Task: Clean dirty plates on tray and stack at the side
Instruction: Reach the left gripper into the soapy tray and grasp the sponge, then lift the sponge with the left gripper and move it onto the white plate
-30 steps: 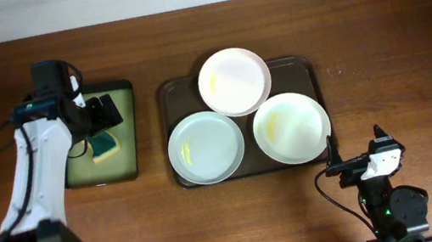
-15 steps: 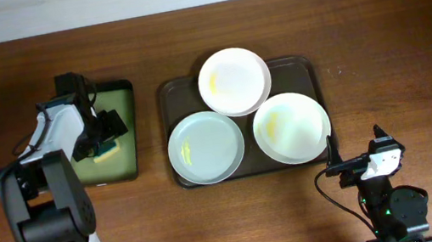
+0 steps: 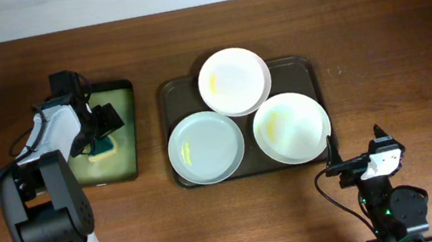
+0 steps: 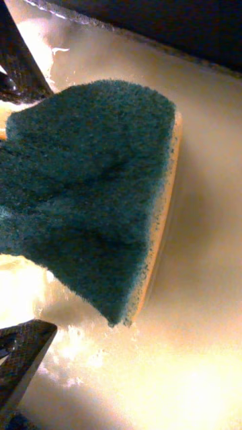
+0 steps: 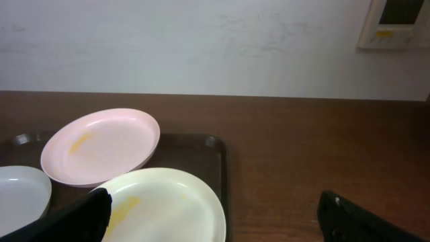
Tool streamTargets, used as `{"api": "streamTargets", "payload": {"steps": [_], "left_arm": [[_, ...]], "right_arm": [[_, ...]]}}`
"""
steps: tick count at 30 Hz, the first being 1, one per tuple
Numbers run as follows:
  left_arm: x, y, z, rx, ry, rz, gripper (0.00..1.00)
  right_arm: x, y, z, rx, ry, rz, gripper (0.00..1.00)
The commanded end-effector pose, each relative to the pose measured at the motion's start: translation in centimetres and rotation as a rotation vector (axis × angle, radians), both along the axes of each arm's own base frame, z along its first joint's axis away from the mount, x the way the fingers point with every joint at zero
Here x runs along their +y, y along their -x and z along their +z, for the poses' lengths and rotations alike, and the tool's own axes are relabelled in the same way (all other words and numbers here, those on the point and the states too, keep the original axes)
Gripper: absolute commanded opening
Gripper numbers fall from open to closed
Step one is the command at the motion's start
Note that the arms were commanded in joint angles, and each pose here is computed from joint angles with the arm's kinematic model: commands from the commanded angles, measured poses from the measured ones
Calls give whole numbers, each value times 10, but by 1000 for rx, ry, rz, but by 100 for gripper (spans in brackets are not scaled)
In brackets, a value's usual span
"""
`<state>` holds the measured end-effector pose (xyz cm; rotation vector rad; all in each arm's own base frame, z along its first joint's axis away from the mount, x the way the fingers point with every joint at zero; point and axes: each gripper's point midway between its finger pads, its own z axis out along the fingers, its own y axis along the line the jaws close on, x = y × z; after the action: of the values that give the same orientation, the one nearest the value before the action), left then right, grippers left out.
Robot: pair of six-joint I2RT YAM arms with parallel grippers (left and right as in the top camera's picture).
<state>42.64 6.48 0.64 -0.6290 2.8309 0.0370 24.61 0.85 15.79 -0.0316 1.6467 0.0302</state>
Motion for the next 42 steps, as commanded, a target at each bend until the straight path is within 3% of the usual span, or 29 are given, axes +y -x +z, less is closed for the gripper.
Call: {"api": "streamTargets", "payload": {"steps": [1, 4, 5, 9, 12, 16, 19, 22, 28, 30, 35, 37, 39, 42], "left_arm": [[5, -3, -3, 0, -8, 9, 68], [5, -4, -3, -3, -7, 9, 11], [5, -4, -3, -4, -7, 8, 0], [4, -1, 12, 7, -2, 8, 0], [3, -8, 67, -56, 0, 5, 0], [-18, -12, 160, -259, 91, -40, 0], [-19, -6, 195, -342, 80, -46, 0], [-19, -5, 182, -313, 80, -43, 0], [-21, 1, 66, -105, 121, -32, 0], [-21, 0, 75, -117, 119, -33, 0], [-23, 8, 176, -272, 84, -70, 0], [-18, 18, 195, -302, 44, -66, 0], [-7, 19, 164, -238, -6, -41, 0], [-14, 24, 88, -84, 53, -48, 0]], "right_arm": [[-1, 0, -2, 3, -1, -7, 98], [-1, 0, -2, 3, -1, -7, 98], [-1, 0, -2, 3, -1, -7, 98], [-1, 0, -2, 3, -1, -7, 98], [-1, 0, -2, 3, -1, -7, 98], [-1, 0, -2, 2, -1, -7, 98], [-1, 0, -2, 3, -1, -7, 98], [-1, 0, -2, 3, -1, -7, 98], [-1, 0, -2, 3, -1, -7, 98], [-1, 0, -2, 3, -1, -7, 98], [-1, 0, -2, 3, -1, -7, 98], [-1, 0, -2, 3, -1, -7, 98], [-1, 0, -2, 3, -1, -7, 98], [-1, 0, -2, 3, -1, -7, 98]]}}
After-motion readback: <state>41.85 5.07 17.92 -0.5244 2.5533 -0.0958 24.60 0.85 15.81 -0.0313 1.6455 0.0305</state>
